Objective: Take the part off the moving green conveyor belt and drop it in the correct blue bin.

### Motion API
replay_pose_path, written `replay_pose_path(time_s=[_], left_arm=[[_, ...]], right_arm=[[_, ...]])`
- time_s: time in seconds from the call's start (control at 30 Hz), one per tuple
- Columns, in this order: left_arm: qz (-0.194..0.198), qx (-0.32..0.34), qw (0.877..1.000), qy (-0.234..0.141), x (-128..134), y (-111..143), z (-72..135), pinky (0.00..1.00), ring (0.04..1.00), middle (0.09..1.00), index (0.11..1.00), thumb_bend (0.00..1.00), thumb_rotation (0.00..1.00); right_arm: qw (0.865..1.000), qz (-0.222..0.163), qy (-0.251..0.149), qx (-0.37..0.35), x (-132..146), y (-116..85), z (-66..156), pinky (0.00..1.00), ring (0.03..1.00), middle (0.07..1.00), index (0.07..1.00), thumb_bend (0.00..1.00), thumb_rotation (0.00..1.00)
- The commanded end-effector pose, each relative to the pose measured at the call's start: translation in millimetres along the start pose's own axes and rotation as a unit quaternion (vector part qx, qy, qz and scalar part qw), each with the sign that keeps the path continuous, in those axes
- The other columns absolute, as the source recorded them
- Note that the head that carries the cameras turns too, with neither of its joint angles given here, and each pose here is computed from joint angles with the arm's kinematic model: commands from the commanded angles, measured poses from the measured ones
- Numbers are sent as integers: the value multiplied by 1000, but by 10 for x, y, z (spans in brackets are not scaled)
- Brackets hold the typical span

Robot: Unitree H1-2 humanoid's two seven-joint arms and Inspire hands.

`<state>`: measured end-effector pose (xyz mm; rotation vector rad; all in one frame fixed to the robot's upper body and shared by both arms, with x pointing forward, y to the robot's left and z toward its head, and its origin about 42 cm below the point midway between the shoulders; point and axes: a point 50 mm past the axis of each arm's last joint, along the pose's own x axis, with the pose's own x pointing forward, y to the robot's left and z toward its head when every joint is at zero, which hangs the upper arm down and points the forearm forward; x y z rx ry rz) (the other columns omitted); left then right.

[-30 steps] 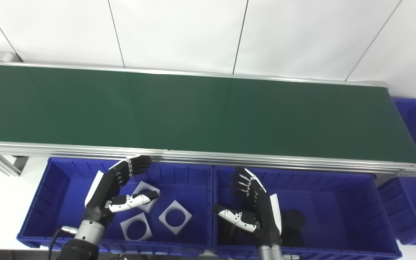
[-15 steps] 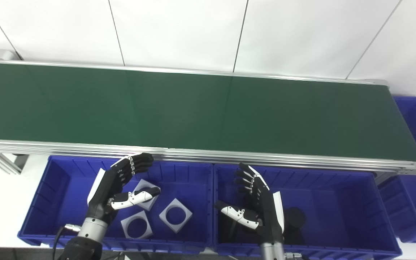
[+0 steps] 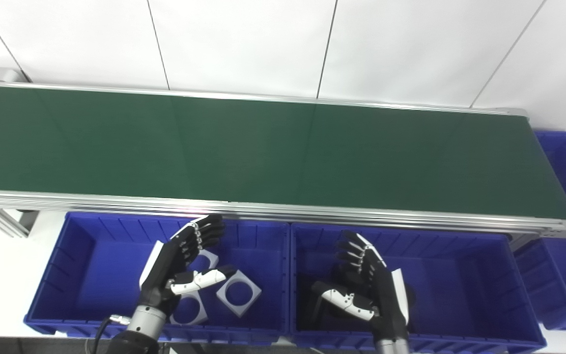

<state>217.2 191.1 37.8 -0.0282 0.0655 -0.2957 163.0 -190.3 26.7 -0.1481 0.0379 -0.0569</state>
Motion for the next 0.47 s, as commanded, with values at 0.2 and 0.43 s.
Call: replay_pose_path(time_s=[0.2, 0.43], left_arm=[[3, 0, 1000, -14, 19, -120, 37, 809, 798, 801, 799, 663, 23], [22, -16, 1000, -5, -35, -179, -42, 806, 796, 799, 798, 666, 17]], right_arm=[[999, 4, -32, 1, 36, -74, 123, 594, 687, 758, 820, 692, 102], [999, 20, -42, -7, 47, -126, 134, 591, 695, 770, 822, 674, 81]])
